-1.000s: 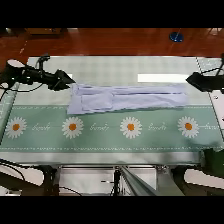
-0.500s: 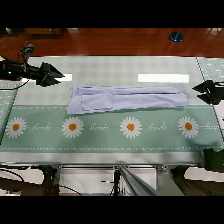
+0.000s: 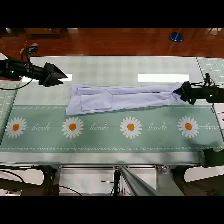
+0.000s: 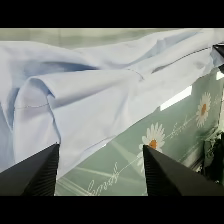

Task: Fold the shirts.

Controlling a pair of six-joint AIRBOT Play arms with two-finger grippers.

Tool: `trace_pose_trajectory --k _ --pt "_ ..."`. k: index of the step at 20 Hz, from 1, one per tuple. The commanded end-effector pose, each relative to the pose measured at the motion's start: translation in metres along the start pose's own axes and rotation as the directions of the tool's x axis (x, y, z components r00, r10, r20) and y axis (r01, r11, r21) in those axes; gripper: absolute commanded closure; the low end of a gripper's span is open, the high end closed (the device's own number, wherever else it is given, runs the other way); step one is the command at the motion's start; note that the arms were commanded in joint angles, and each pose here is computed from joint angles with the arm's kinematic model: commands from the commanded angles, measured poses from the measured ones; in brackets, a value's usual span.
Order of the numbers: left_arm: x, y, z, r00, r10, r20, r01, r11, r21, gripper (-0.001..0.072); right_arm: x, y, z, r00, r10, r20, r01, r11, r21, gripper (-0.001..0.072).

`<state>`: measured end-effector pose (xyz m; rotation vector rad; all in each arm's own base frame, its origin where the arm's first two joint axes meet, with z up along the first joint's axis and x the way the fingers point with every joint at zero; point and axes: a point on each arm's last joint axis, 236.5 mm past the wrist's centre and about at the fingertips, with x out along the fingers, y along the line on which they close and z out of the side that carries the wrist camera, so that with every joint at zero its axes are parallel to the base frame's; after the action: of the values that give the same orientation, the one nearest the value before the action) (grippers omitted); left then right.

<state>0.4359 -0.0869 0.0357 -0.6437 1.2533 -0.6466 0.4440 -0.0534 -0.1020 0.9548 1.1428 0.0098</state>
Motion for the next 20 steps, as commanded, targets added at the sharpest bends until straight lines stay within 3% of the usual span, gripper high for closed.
trace_pose_trajectory --k 1,3,4,5,7,8,10,11,12,20 --pt "0.003 -0.004 -0.001 1.0 -0.002 -0.008 0.002 1.0 0.009 0.0099 -0.003 0.034 0.006 0.997 0.078 0.009 -0.078 0.997 -0.029 0.0682" --pt "0.006 -0.008 -0.004 1.0 -0.009 -0.023 0.009 1.0 0.015 0.0104 -0.03 0.058 0.008 0.993 0.116 -0.007 -0.116 0.987 -0.109 0.0683" --pt "0.01 -0.013 -0.006 0.999 -0.017 -0.03 0.017 1.0 0.01 0.0174 -0.047 0.07 0.009 0.992 0.129 0.004 -0.127 0.981 -0.143 0.0683" --pt "0.014 -0.021 -0.006 0.999 -0.033 -0.036 0.033 0.999 0.0 0.034 -0.063 0.079 0.01 0.991 0.131 0.024 -0.124 0.976 -0.18 0.0683" --pt "0.024 -0.044 -0.007 0.995 -0.093 -0.043 0.093 0.996 0.004 0.056 -0.09 0.097 0.006 0.99 0.127 0.057 -0.109 0.962 -0.249 0.0683" --pt "0.03 -0.06 -0.008 0.99 -0.135 -0.048 0.136 0.991 0.011 0.0623 -0.103 0.106 0.0 0.99 0.131 0.061 -0.109 0.954 -0.278 0.0683" --pt "0.042 -0.092 -0.011 0.975 -0.214 -0.062 0.216 0.976 0.021 0.0628 -0.126 0.122 -0.011 0.988 0.136 0.072 -0.106 0.939 -0.326 0.0683" --pt "0.049 -0.106 -0.014 0.968 -0.241 -0.073 0.243 0.97 0.029 0.0678 -0.138 0.13 -0.017 0.987 0.142 0.08 -0.106 0.931 -0.349 0.0683" --pt "0.057 -0.116 -0.017 0.964 -0.252 -0.084 0.256 0.966 0.038 0.0678 -0.149 0.138 -0.022 0.985 0.151 0.088 -0.109 0.923 -0.37 0.0683" --pt "0.144 -0.198 -0.069 0.952 -0.247 -0.18 0.272 0.953 0.13 0.068 -0.23 0.194 -0.079 0.962 0.221 0.16 -0.109 0.849 -0.517 0.0683"
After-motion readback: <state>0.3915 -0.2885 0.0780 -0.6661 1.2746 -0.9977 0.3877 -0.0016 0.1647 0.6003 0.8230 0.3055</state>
